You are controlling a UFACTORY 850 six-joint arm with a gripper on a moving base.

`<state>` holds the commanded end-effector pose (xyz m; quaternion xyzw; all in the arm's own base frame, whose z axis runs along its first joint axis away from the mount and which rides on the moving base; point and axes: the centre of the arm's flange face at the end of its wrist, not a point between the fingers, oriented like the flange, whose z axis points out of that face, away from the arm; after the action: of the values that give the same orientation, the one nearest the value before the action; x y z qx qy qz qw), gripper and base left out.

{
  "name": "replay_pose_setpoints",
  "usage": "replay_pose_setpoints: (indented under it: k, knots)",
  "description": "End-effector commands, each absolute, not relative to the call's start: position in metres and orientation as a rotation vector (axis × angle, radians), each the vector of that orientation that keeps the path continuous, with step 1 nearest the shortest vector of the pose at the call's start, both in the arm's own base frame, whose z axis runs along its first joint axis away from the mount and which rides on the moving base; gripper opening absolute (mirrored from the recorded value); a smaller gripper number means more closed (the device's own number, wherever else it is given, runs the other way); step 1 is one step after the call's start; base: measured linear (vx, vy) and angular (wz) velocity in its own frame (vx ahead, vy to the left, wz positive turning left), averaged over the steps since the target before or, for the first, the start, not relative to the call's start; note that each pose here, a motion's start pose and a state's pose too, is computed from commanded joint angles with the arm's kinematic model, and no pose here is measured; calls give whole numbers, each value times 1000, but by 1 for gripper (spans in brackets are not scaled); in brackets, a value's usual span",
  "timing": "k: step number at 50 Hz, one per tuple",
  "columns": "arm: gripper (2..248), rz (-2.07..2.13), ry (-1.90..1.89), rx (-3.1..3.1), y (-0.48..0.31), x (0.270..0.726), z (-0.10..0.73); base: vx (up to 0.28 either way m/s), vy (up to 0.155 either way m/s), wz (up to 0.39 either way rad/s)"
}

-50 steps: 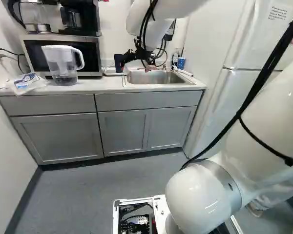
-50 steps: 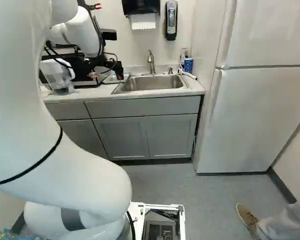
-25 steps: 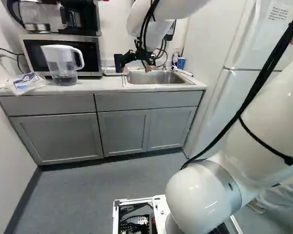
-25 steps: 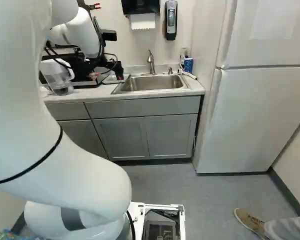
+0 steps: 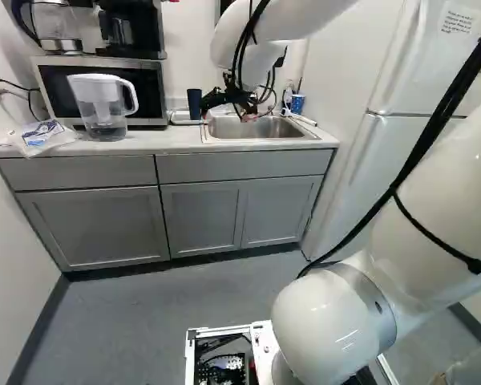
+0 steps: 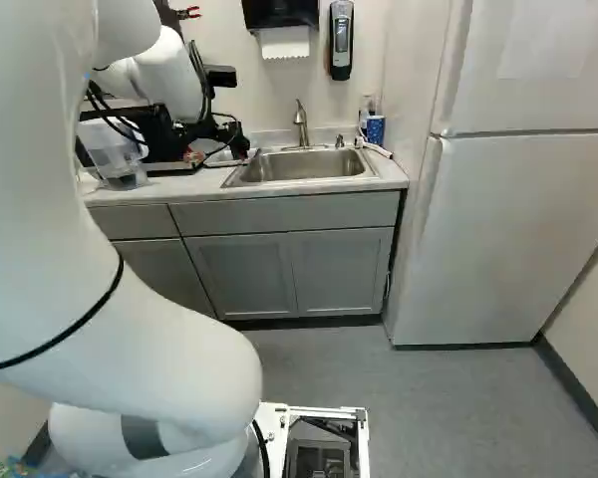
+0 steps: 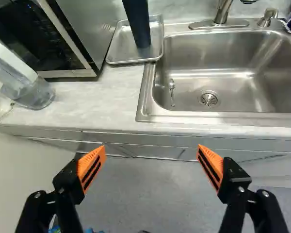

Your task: Rinse the cup and place it in the tray

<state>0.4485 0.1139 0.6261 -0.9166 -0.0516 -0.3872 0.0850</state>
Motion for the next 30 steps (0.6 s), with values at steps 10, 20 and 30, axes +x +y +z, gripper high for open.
replay_pose_setpoints:
  k: [10,20,30]
  knots:
    - [247,-1183,-145,-2729,108,446,613,0,0,0]
    - [247,-1220,-133,-2723,101,443,598,0,0,0]
    - [247,-1262,-120,-2716,92,438,579,0,0,0]
